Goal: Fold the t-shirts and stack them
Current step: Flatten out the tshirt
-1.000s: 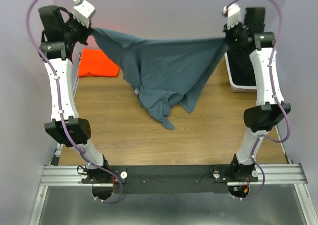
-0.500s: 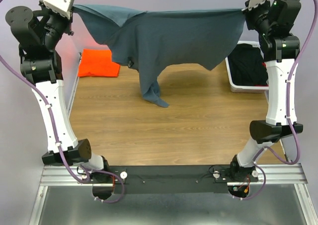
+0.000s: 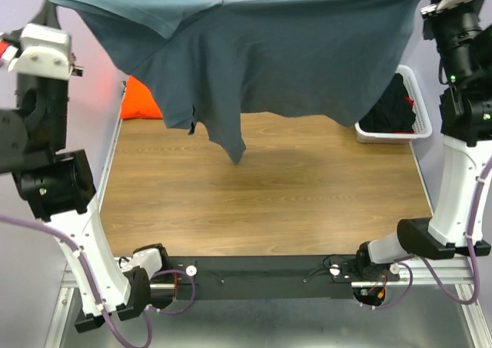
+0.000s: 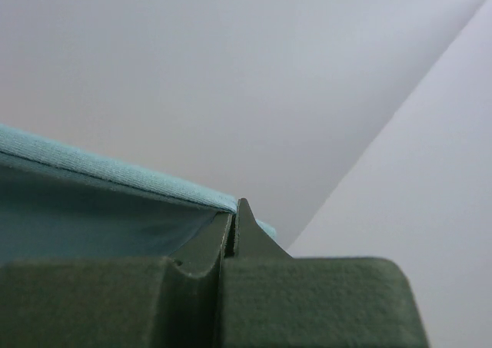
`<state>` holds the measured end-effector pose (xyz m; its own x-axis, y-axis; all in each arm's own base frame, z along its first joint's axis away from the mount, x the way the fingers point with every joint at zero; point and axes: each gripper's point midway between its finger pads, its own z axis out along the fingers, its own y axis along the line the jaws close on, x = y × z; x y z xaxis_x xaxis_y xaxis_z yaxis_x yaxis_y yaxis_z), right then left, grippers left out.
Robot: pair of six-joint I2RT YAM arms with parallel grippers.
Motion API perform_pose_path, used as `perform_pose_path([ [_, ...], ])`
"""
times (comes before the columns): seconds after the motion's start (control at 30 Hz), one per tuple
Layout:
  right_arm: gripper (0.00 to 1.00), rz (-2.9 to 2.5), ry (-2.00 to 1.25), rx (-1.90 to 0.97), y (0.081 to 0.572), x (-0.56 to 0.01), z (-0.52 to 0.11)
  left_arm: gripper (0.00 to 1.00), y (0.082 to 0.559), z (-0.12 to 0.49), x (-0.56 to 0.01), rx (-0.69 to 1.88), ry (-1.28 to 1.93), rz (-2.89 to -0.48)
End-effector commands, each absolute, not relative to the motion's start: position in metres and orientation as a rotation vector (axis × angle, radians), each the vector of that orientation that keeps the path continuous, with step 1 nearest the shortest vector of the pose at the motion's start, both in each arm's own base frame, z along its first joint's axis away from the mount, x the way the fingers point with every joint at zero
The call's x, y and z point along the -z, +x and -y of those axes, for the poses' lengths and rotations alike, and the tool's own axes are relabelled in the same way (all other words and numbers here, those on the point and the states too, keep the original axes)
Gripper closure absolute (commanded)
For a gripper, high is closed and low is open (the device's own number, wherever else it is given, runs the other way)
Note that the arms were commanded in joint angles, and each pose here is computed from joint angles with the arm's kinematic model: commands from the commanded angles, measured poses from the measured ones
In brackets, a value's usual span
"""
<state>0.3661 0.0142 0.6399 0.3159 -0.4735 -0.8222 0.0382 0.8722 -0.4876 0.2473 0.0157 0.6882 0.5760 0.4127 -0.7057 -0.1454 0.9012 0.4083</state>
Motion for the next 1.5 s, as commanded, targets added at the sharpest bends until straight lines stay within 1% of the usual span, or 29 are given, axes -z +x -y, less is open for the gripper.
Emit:
perform_pose_path([
  [0.0, 0.99, -1.174, -0.342, 0.43, 0.384, -0.65, 0.004, 1.0, 0.239, -0.052, -0.715, -0.457, 0.148, -0.824],
  [0.07, 0.99, -1.202, -0.351, 0.425, 0.398, -0.639, 0.003, 1.0, 0.262, -0.055, -0.704, -0.446, 0.172, -0.875],
  [0.2, 0.99, -1.311, -0.383, 0.404, 0.44, -0.594, 0.0, 1.0, 0.319, -0.057, -0.664, -0.377, 0.242, -1.032],
  [0.33, 0.99, -1.411, -0.407, 0.381, 0.498, -0.545, -0.005, 1.0, 0.395, -0.068, -0.613, -0.282, 0.27, -1.185],
  [0.47, 1.0, -1.403, -0.384, 0.352, 0.54, -0.537, -0.01, 1.0, 0.458, -0.068, -0.589, -0.158, 0.267, -1.247],
  [0.5, 0.99, -1.397, -0.367, 0.362, 0.549, -0.536, -0.009, 1.0, 0.479, -0.069, -0.593, -0.116, 0.258, -1.233],
  [0.53, 0.99, -1.384, -0.353, 0.37, 0.555, -0.538, -0.008, 1.0, 0.486, -0.068, -0.599, -0.095, 0.258, -1.218],
  [0.6, 0.99, -1.302, -0.298, 0.392, 0.566, -0.557, -0.004, 1.0, 0.492, -0.065, -0.62, -0.079, 0.273, -1.15],
  [0.63, 0.99, -1.269, -0.238, 0.415, 0.565, -0.567, 0.004, 1.0, 0.486, -0.064, -0.648, -0.082, 0.259, -1.065],
  [0.67, 1.0, -1.186, -0.194, 0.426, 0.56, -0.588, 0.008, 1.0, 0.474, -0.064, -0.674, -0.111, 0.26, -0.962],
  [0.73, 0.99, -1.107, -0.126, 0.428, 0.548, -0.61, 0.013, 1.0, 0.453, -0.062, -0.697, -0.106, 0.221, -0.87],
  [0.77, 0.99, -1.037, -0.098, 0.42, 0.537, -0.628, 0.014, 1.0, 0.433, -0.06, -0.72, -0.132, 0.218, -0.757],
  [0.8, 0.99, -0.995, -0.08, 0.418, 0.53, -0.639, 0.015, 1.0, 0.425, -0.059, -0.725, -0.135, 0.21, -0.721],
  [0.83, 0.99, -0.972, -0.078, 0.415, 0.527, -0.644, 0.015, 1.0, 0.431, -0.063, -0.715, -0.135, 0.198, -0.729],
  [0.87, 0.99, -0.95, -0.098, 0.402, 0.526, -0.647, 0.01, 1.0, 0.419, -0.059, -0.724, -0.143, 0.204, -0.69],
  [0.93, 0.99, -0.978, -0.18, 0.377, 0.54, -0.63, -0.003, 1.0, 0.432, -0.06, -0.714, -0.138, 0.216, -0.72],
  [1.0, 0.99, -1.023, -0.239, 0.346, 0.553, -0.608, -0.012, 1.0, 0.449, -0.064, -0.694, -0.154, 0.235, -0.783],
  [1.03, 1.0, -1.088, -0.319, 0.309, 0.568, -0.573, -0.025, 1.0, 0.466, -0.067, -0.667, -0.144, 0.241, -0.853],
  [1.1, 0.99, -1.16, -0.394, 0.285, 0.581, -0.533, -0.036, 1.0, 0.482, -0.069, -0.633, -0.206, 0.306, -0.914],
  [1.13, 0.99, -1.199, -0.422, 0.273, 0.586, -0.513, -0.04, 1.0, 0.496, -0.072, -0.591, -0.203, 0.326, -1.005],
  [1.17, 0.99, -1.284, -0.475, 0.24, 0.592, -0.467, -0.047, 1.0, 0.501, -0.073, -0.569, -0.218, 0.352, -1.048],
  [1.2, 0.99, -1.322, -0.515, 0.238, 0.592, -0.446, -0.05, 1.0, 0.504, -0.072, -0.547, -0.244, 0.397, -1.085],
  [1.23, 1.0, -1.357, -0.544, 0.228, 0.591, -0.426, -0.052, 1.0, 0.506, -0.073, -0.502, -0.247, 0.427, -1.175],
  [1.27, 0.99, -1.439, -0.575, 0.211, 0.585, -0.385, -0.053, 1.0, 0.505, -0.073, -0.477, -0.256, 0.456, -1.222],
  [1.3, 0.99, -1.464, -0.611, 0.218, 0.58, -0.369, -0.054, 1.0, 0.501, -0.073, -0.453, -0.263, 0.479, -1.263],
  [1.33, 0.99, -1.503, -0.639, 0.214, 0.575, -0.347, -0.054, 1.0, 0.493, -0.072, -0.41, -0.287, 0.53, -1.332],
  [1.37, 1.0, -1.508, -0.659, 0.214, 0.563, -0.345, -0.055, 1.0, 0.488, -0.073, -0.385, -0.293, 0.557, -1.39],
  [1.43, 0.99, -1.595, -0.725, 0.204, 0.549, -0.296, -0.055, 1.0, 0.473, -0.077, -0.334, -0.34, 0.611, -1.486],
  [1.47, 0.99, -1.62, -0.748, 0.196, 0.542, -0.284, -0.055, 1.0, 0.468, -0.08, -0.317, -0.353, 0.618, -1.53],
])
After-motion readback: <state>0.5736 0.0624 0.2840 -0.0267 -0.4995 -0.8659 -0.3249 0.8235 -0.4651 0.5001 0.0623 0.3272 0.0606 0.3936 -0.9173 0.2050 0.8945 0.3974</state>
